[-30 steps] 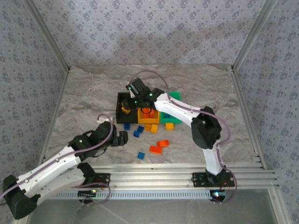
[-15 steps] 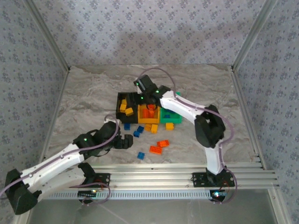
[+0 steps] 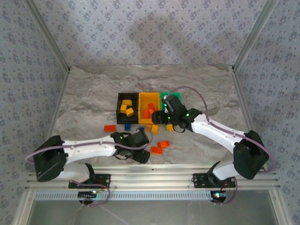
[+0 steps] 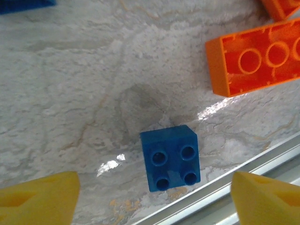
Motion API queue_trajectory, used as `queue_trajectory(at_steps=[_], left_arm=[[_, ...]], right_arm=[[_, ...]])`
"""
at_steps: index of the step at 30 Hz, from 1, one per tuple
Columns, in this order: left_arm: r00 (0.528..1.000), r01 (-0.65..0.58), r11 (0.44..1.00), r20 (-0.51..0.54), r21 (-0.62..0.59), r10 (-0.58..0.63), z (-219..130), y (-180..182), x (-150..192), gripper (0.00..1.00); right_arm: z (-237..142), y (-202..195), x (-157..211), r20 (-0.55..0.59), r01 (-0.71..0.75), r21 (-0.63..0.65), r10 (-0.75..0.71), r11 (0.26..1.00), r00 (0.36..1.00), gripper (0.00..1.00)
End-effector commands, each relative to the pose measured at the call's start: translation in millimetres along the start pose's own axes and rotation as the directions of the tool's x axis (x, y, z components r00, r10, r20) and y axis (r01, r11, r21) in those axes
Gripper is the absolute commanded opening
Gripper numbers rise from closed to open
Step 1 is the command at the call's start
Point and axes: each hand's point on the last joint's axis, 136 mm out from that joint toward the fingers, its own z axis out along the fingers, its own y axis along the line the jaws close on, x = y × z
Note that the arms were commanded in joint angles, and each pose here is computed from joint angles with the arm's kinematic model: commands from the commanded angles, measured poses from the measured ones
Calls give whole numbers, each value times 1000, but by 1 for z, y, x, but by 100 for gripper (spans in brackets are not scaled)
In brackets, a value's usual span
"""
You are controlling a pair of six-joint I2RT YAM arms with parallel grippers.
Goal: Sort the legos into containers by color
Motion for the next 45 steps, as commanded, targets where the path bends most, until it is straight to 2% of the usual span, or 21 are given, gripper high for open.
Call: queue_trajectory(at_steps=[1,4,12,16,20,24,28,32,37,45], left_arm=[[998,-57,998,-20,25,57,3,-16,-8,75],[994,-71,997,-79,-10,70,15,-12,-1,62],[987,-96,995,-135,-31,91,29,-9,8,42],[990,-90,995,-113,-41,85,23,-7,4,32],[997,-78,996,-28,-41,77,1,-10,-15,28],[989,-55,998,140,1,55,-39,-19,-65,28],[950,-36,999,311,40,22,-76,-21,-135,29],[910,-54,998,413,39,33,-88,-28,-202,29],[901,-28,995,433,98,-18,-69,-32,-275,28],[919,-52,993,395,111,4,-27,-52,-327,27]], right_arm=[[-15,-5,-10,56,-28,1,28,1000,998,76],[-20,-10,-15,73,-38,4,37,999,997,76],[-27,-19,-21,95,-61,5,60,998,994,76],[-28,-23,-21,92,-72,7,71,997,993,76],[-32,-30,-19,98,-88,18,85,996,992,76],[-38,-45,-14,114,-120,44,115,992,987,76],[-45,-62,-6,127,-159,62,150,985,980,76],[-52,-76,6,129,-185,92,173,978,976,76],[-58,-91,25,120,-217,118,203,969,972,76],[-64,-101,46,101,-251,128,239,959,966,76]])
